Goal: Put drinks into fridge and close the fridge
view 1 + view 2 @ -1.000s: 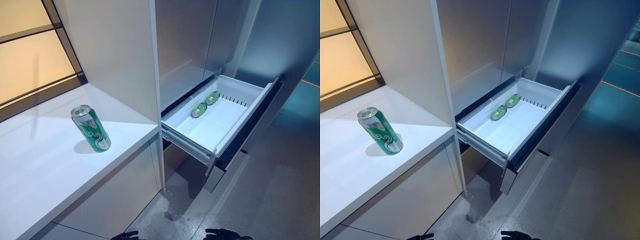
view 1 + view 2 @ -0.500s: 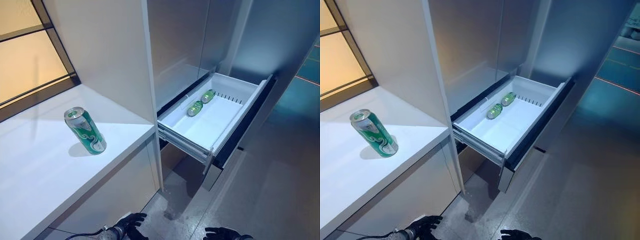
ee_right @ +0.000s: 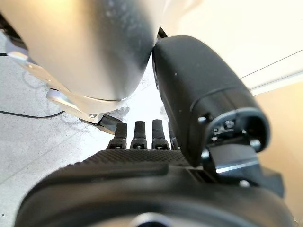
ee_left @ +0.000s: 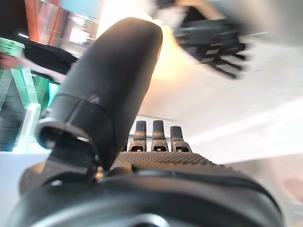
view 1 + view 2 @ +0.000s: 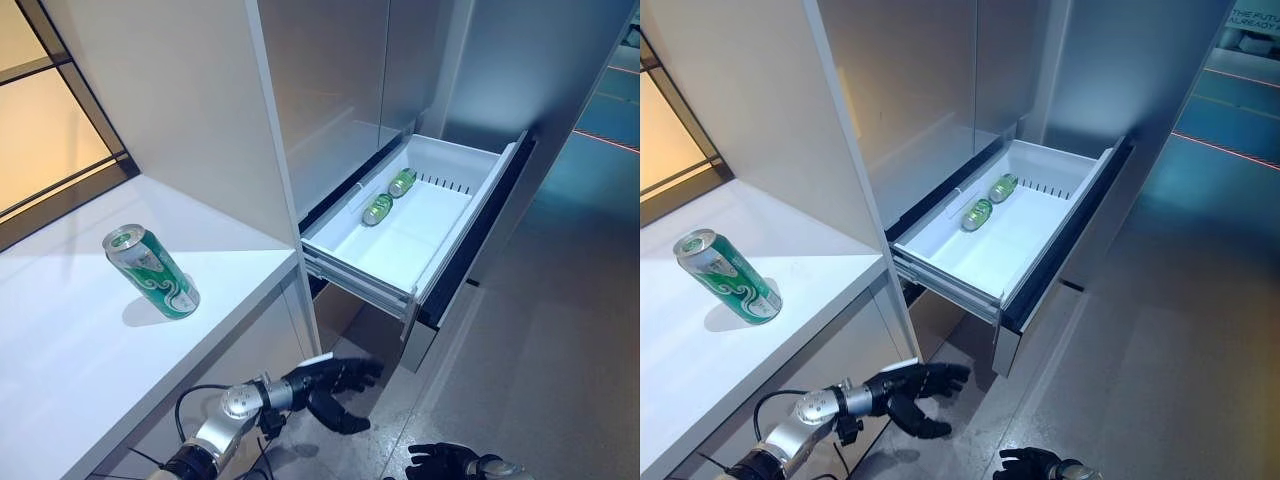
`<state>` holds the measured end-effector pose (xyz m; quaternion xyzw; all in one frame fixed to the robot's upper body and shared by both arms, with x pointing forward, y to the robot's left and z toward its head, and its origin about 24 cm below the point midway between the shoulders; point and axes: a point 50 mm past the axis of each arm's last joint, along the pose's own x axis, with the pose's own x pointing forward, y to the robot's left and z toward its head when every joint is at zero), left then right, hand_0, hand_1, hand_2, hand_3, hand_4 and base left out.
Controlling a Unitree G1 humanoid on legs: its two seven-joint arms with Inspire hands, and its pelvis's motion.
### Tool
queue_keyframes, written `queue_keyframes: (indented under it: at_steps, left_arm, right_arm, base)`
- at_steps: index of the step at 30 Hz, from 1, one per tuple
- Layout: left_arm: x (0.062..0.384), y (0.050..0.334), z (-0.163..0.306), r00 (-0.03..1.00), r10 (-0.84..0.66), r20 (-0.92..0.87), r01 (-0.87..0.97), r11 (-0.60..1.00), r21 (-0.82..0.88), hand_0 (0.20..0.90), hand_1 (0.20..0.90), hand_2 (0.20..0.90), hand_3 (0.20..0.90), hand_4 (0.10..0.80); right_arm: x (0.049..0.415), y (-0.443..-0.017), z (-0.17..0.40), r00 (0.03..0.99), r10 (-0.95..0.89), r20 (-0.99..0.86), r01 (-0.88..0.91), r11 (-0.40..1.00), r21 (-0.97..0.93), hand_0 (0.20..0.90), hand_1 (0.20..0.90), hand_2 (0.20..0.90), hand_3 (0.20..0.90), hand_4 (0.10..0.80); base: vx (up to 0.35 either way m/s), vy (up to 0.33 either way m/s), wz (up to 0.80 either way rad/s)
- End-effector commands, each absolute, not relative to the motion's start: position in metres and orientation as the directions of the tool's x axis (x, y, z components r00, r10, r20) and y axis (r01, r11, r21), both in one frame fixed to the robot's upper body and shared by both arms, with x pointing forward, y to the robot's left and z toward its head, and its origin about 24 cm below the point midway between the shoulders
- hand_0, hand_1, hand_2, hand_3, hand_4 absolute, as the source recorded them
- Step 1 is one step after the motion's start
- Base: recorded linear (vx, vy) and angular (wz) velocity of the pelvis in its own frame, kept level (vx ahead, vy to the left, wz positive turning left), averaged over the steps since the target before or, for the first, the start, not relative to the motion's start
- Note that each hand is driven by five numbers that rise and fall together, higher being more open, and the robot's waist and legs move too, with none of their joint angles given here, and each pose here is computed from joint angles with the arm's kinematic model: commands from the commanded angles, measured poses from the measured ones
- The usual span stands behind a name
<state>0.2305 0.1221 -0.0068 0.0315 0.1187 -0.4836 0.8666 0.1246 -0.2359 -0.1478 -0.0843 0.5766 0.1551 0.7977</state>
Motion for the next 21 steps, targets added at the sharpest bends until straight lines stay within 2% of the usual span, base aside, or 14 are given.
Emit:
queue_keyframes:
  at_steps: [1, 6, 14, 17, 21]
  left_arm:
    - [0.268, 0.117, 0.096, 0.557, -0.802, 0.216, 0.802, 0.587, 0.113, 0.9, 0.9, 0.9, 0.9, 0.8]
    - [0.256, 0.126, 0.166, 0.441, -0.752, 0.49, 0.796, 0.58, 0.172, 0.9, 0.9, 0.9, 0.9, 0.8]
    - [0.242, 0.115, 0.204, 0.25, -0.663, 0.706, 0.923, 0.383, 0.033, 0.9, 0.9, 0.9, 0.9, 0.8]
    - [0.239, 0.115, 0.216, 0.208, -0.606, 0.768, 0.925, 0.377, 0.046, 0.9, 0.9, 0.9, 0.9, 0.8]
    - [0.237, 0.124, 0.23, 0.218, -0.545, 0.809, 0.877, 0.474, 0.083, 0.9, 0.9, 0.9, 0.9, 0.8]
  right_arm:
    - [0.101, -0.244, -0.153, 0.19, 0.137, -0.972, -0.403, 0.914, 0.05, 0.9, 0.9, 0.9, 0.9, 0.8]
    - [0.082, -0.241, -0.158, 0.182, 0.144, -0.973, -0.39, 0.918, 0.063, 0.9, 0.9, 0.9, 0.9, 0.8]
    - [0.066, -0.233, -0.163, 0.153, 0.15, -0.977, -0.426, 0.902, 0.072, 0.9, 0.9, 0.9, 0.9, 0.8]
    - [0.063, -0.231, -0.164, 0.144, 0.145, -0.979, -0.444, 0.893, 0.067, 0.9, 0.9, 0.9, 0.9, 0.8]
    - [0.06, -0.228, -0.166, 0.133, 0.142, -0.981, -0.463, 0.884, 0.065, 0.9, 0.9, 0.9, 0.9, 0.8]
  base:
    - [0.007, -0.046, 0.0]
    - [0.011, -0.055, 0.02]
    - [0.003, -0.009, 0.01]
    - [0.0, 0.0, 0.0]
    - [0.009, -0.003, 0.03]
